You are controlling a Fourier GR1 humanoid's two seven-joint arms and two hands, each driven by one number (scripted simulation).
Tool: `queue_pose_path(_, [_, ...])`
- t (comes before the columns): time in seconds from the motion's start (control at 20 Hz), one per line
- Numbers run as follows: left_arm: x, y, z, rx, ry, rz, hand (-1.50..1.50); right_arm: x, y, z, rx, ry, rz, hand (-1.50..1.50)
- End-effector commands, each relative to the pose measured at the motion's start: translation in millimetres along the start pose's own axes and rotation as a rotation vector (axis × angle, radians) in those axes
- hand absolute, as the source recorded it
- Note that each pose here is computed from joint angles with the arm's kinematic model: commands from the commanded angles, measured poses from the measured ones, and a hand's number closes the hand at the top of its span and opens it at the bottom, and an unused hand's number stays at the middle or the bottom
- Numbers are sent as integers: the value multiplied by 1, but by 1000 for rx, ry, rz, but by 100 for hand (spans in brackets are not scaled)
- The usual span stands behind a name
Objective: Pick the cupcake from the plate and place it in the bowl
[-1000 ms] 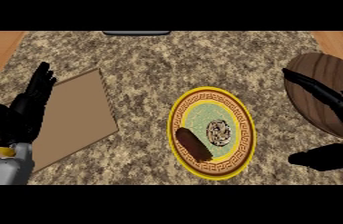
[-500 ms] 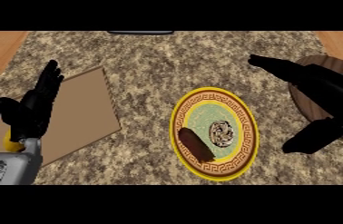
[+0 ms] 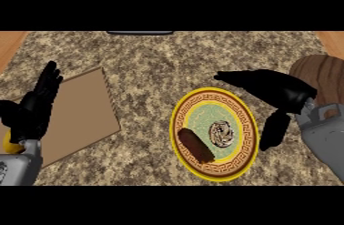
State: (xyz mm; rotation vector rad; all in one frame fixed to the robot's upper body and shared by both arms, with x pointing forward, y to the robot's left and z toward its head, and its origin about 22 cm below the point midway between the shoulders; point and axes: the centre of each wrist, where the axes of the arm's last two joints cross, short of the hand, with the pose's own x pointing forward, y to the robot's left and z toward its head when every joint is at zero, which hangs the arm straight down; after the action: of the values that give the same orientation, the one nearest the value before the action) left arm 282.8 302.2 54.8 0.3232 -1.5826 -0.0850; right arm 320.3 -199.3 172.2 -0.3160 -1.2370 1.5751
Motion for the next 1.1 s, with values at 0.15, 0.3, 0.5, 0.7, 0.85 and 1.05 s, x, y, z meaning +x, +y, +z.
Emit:
queue_pose_path(0.15, [-9,13,9,10,11,8,0,-1,30,-31,216,92,97,-150])
queue_pose_path(0.3, [12,19,4,-15,11,17,0,-7,38,-45,251,118,113,-150])
queue_pose_path(0.5, [6,-7,-3,8,10,1,0,5,33,-45,171,79,187,-150])
queue_pose_path(0.7, [-10,10,3,10,3,8,0,21,50,-47,37,59,234,-150])
queue_pose_path(0.85, [11,8,2,17,17,9,0,11,63,-45,64,59,234,-150])
queue_pose_path(1.05, [-12,16,12,12,2,7,0,10,73,-49,127,63,185,-150])
